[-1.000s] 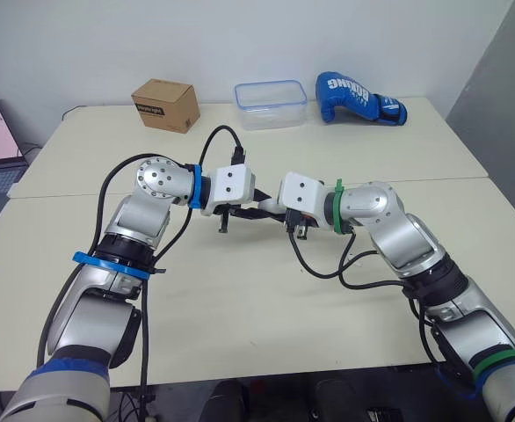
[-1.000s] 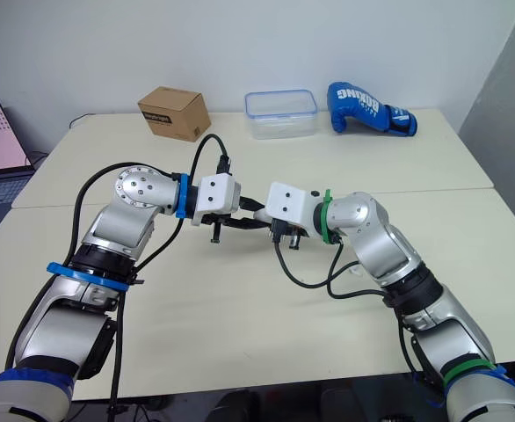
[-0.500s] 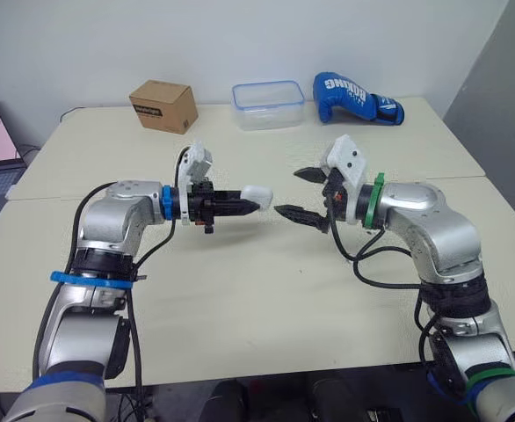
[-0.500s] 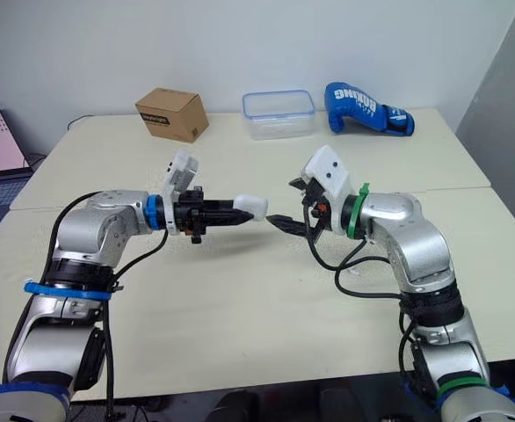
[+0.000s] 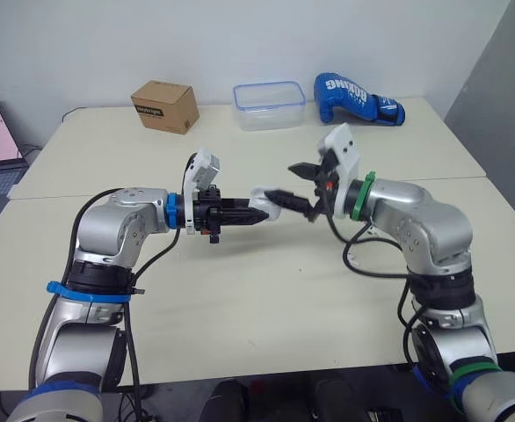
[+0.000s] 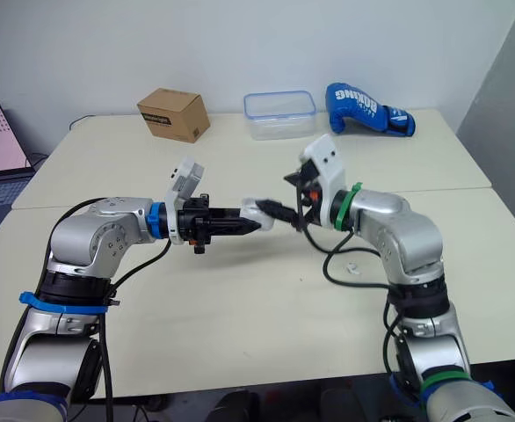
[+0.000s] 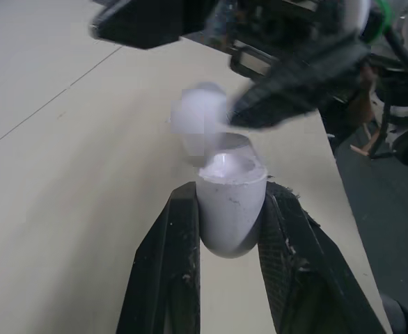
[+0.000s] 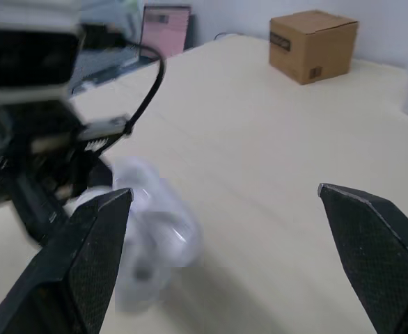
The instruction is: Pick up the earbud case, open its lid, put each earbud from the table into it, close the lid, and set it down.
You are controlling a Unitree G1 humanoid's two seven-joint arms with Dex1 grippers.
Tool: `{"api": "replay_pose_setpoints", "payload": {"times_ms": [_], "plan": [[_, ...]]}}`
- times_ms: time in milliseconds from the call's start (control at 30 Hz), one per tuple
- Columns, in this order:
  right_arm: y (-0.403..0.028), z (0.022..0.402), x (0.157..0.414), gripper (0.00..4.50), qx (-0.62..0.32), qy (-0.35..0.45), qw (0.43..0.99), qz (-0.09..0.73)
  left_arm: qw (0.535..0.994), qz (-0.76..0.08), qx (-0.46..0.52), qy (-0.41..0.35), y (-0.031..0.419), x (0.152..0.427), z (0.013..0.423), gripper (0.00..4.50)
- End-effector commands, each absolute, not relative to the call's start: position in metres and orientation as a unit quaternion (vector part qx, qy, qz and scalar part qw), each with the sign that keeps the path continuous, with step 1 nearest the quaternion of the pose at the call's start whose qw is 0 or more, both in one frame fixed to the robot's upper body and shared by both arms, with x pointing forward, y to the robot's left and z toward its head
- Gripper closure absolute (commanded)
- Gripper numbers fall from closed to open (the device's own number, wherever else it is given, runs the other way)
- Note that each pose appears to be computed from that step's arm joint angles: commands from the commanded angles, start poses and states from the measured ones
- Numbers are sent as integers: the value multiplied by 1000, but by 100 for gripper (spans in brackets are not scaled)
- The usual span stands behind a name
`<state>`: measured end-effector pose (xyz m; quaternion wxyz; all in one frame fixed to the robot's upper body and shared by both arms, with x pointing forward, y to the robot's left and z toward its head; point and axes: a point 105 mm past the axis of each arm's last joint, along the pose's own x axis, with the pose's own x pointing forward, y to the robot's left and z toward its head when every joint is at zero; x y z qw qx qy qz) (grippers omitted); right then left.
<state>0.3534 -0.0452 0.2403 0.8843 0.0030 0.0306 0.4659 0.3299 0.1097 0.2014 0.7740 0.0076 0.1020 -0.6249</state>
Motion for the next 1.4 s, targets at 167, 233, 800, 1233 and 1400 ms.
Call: {"api": "replay_pose_setpoints", "payload": {"times_ms": [167, 233, 800, 1233, 1400], "plan": [[-64, 257, 351, 3, 54, 32, 884, 464, 793, -606, 18, 53, 110, 333, 211, 376], [-76, 247, 351, 3, 34, 48, 890, 453, 820, -572, 33, 15, 111, 343, 214, 376], [-185, 93, 303, 3, -195, 206, 895, 345, 936, -304, 47, -171, 113, 352, 221, 376], [-180, 79, 307, 316, -179, 218, 900, 331, 933, -310, 55, -174, 111, 357, 225, 376], [-191, 84, 309, 412, -182, 225, 903, 319, 933, -310, 55, -173, 110, 357, 223, 376]]}}
